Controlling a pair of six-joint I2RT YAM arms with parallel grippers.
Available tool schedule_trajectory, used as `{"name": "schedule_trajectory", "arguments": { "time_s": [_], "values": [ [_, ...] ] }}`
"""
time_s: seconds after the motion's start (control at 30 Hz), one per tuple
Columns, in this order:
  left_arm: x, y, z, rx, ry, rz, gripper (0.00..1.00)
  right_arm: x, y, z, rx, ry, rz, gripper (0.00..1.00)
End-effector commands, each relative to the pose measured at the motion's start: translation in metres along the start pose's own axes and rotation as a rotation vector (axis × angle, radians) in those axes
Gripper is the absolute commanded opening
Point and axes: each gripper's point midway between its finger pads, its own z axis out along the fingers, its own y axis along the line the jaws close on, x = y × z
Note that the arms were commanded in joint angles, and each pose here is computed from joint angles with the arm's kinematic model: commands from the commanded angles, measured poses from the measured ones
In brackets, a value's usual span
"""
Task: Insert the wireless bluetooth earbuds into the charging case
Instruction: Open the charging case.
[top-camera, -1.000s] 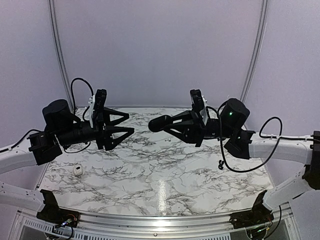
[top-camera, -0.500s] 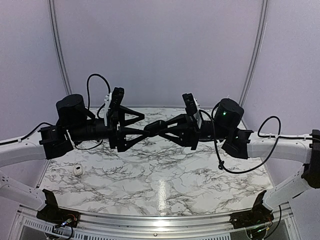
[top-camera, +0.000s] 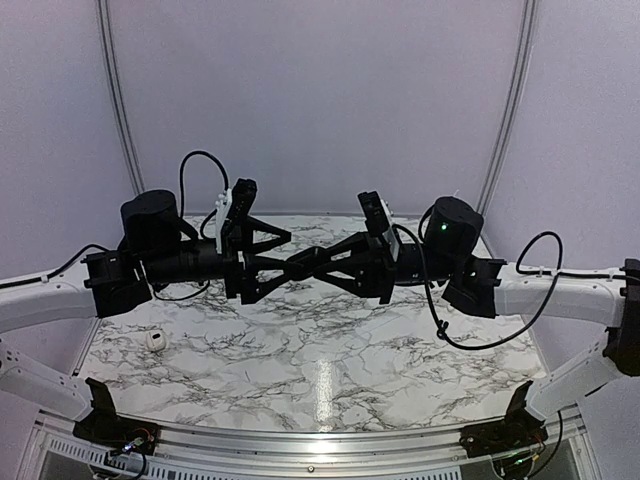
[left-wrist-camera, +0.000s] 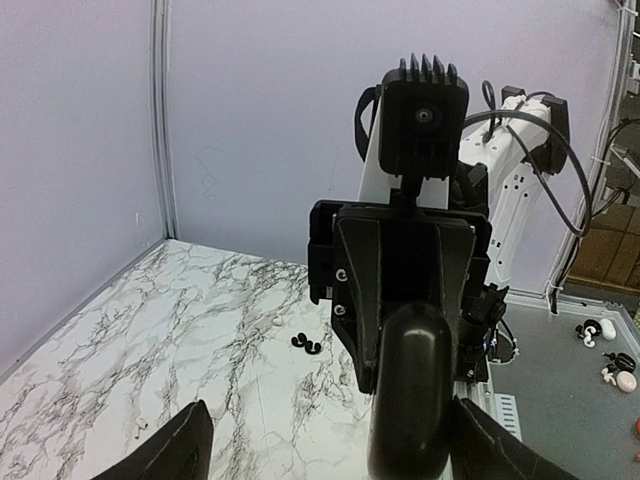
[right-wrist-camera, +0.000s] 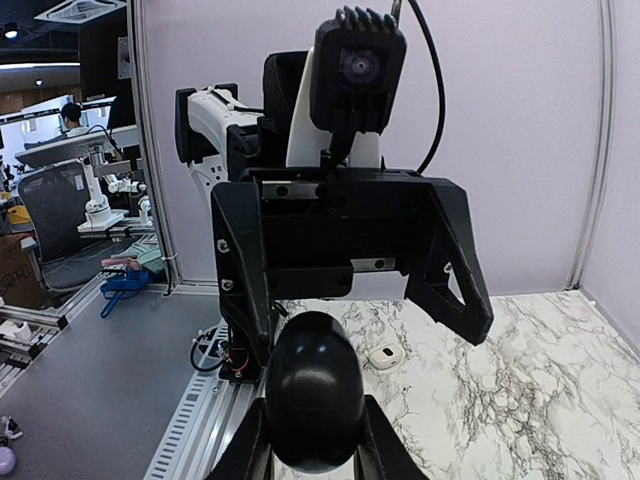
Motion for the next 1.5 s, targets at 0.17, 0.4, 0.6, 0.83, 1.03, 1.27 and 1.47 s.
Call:
{"name": "schedule_trajectory", "arguments": {
  "time_s": [0.17, 0.4, 0.6, 0.83, 1.03, 1.27, 1.47],
  "values": [
    [-0.02, 0.003, -0.002, -0.035, -0.022, 0.018, 0.81, -0.013, 0.004, 0.004, -0.01, -0.006, -0.042, 0.0],
    [-0.028, 0.005, -0.007, -0.056, -0.043, 0.019, 0.79, -0.01, 0.007, 0.001, -0.014, -0.001, -0.044, 0.0],
    [-0.03, 0.012, -0.01, -0.085, -0.05, 0.022, 0.77, -0.01, 0.008, 0.001, -0.018, 0.002, -0.045, 0.0],
    [-0.031, 0.016, -0.012, -0.103, -0.053, 0.016, 0.76, -0.01, 0.01, 0.0, -0.027, 0.001, -0.043, 0.0],
    [-0.033, 0.025, -0.016, -0.131, -0.06, 0.003, 0.76, -0.007, 0.01, 0.0, -0.03, -0.001, -0.035, 0.0],
    [-0.035, 0.031, -0.021, -0.155, -0.069, -0.005, 0.77, -0.003, 0.007, -0.001, -0.021, -0.008, -0.004, 0.0],
    [-0.042, 0.043, -0.04, -0.211, -0.101, -0.011, 0.81, -0.004, -0.003, -0.009, -0.002, -0.046, 0.05, 0.0]
  ]
}}
